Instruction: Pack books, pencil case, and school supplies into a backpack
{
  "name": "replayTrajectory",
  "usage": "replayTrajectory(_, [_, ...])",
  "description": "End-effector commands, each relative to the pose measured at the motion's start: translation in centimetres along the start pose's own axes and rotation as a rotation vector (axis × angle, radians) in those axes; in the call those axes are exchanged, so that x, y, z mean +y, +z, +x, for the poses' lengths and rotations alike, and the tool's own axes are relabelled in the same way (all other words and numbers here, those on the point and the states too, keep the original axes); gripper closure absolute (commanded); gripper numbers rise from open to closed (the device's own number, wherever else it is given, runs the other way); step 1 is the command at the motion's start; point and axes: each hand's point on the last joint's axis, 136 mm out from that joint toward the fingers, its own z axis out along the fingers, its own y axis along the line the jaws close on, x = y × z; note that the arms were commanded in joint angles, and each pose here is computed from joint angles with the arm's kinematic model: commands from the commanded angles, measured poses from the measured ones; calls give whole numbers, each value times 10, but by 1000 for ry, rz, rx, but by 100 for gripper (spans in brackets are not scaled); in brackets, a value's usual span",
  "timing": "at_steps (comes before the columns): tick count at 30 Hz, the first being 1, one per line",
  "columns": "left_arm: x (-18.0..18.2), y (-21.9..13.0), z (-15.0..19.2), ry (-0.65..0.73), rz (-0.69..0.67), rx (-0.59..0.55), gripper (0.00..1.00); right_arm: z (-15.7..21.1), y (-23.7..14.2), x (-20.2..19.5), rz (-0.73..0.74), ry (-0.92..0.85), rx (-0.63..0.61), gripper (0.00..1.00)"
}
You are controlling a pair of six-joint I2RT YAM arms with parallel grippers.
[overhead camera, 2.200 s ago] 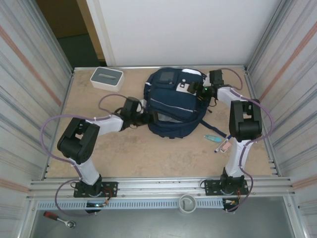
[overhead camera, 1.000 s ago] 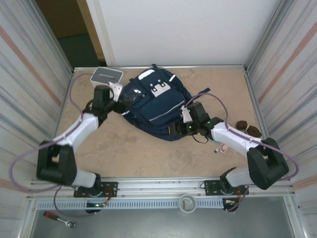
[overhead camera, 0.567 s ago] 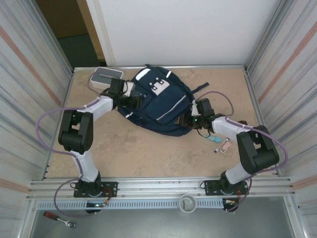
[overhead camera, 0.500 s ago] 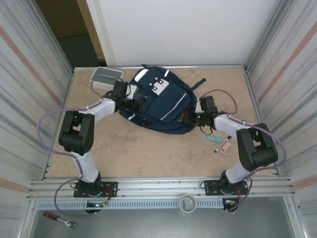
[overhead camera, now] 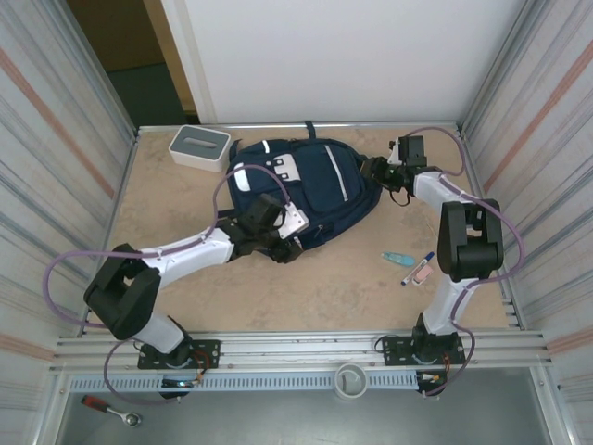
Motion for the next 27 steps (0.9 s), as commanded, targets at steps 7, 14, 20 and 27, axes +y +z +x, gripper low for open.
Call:
replayTrajectory(7, [19,29,-21,383,-93,21,24,54,-48,-4,13,-57,54,41])
replayTrajectory(14, [42,57,-17,432,-220,121,33,77,-55,-1,-23,-57,95,40])
replayTrajectory(20, [39,58,-13,389,-224,81,60,102,-64,20,-93,-124,86,40])
replayTrajectory(27, [18,44,-19,217,-56,-19,79,137,-67,55,-174,-281,20,45])
